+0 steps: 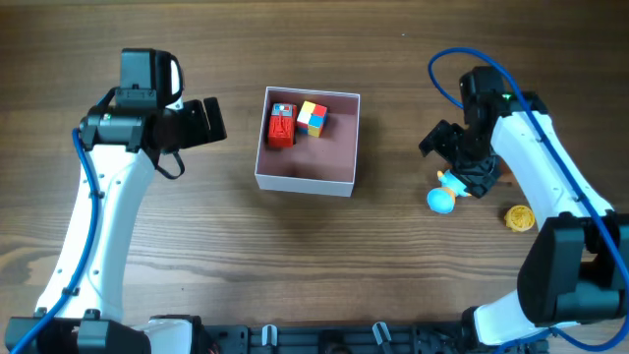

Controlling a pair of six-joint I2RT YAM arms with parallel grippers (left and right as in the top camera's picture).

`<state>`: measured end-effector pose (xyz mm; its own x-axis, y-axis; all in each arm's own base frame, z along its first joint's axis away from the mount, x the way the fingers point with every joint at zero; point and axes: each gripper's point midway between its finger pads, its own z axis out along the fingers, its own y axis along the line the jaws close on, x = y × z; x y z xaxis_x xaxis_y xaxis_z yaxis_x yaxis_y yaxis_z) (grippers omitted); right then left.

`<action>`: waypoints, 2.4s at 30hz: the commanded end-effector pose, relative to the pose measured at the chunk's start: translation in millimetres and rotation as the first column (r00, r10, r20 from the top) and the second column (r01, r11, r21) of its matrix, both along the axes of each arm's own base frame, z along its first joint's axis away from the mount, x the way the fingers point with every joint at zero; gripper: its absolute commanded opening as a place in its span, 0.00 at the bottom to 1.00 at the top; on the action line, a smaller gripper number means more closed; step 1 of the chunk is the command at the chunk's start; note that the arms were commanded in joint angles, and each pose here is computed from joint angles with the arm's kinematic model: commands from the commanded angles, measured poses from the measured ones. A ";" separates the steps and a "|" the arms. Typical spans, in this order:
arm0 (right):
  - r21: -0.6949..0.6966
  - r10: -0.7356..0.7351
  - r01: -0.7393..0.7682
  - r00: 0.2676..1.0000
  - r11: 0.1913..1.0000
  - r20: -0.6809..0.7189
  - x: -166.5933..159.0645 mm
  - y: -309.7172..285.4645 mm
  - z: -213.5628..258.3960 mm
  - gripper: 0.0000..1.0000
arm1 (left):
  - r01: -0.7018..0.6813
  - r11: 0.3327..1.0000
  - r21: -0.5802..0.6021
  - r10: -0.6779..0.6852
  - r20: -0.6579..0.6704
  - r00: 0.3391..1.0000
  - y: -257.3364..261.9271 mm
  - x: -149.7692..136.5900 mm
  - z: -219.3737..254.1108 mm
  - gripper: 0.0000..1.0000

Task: Pack container
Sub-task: 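Lower right gripper onto the blue-orange duck toy and grasp it, then carry the duck with right gripper into the box and release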

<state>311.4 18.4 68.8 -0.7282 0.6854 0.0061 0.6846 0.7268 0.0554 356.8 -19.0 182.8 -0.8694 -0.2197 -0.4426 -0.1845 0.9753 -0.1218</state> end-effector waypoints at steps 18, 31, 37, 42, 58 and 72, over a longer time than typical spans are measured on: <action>-0.042 0.100 -0.097 0.993 0.994 0.067 -11.6 -24.1 -68.2 0.48 | -0.009 1.000 -0.022 0.008 -0.014 1.000 -1.4 0.8 -4.8 1.00; -0.160 0.394 -0.360 0.849 0.919 0.351 46.6 10.5 54.9 0.04 | -0.077 0.997 -0.012 0.077 -0.006 0.997 23.2 -0.2 -1.6 1.00; -0.382 0.595 -0.476 0.457 0.792 0.662 71.9 136.9 233.6 0.04 | -0.081 0.997 -0.016 0.081 -0.012 0.997 24.6 -1.9 -1.9 1.00; -0.293 0.623 -0.590 0.494 0.752 0.606 91.0 209.0 159.2 0.04 | -0.081 0.997 -0.016 0.081 -0.013 0.997 24.6 -2.1 -2.0 1.00; -0.152 0.549 -0.536 0.741 0.831 0.387 123.6 194.5 7.1 0.14 | -0.081 0.997 -0.016 0.081 -0.013 0.997 24.6 -2.1 -2.0 1.00; -0.256 0.567 -0.510 0.779 0.821 0.267 123.8 136.6 -0.8 0.12 | -0.081 0.997 -0.015 0.081 -0.017 0.997 24.7 -2.9 -2.4 1.00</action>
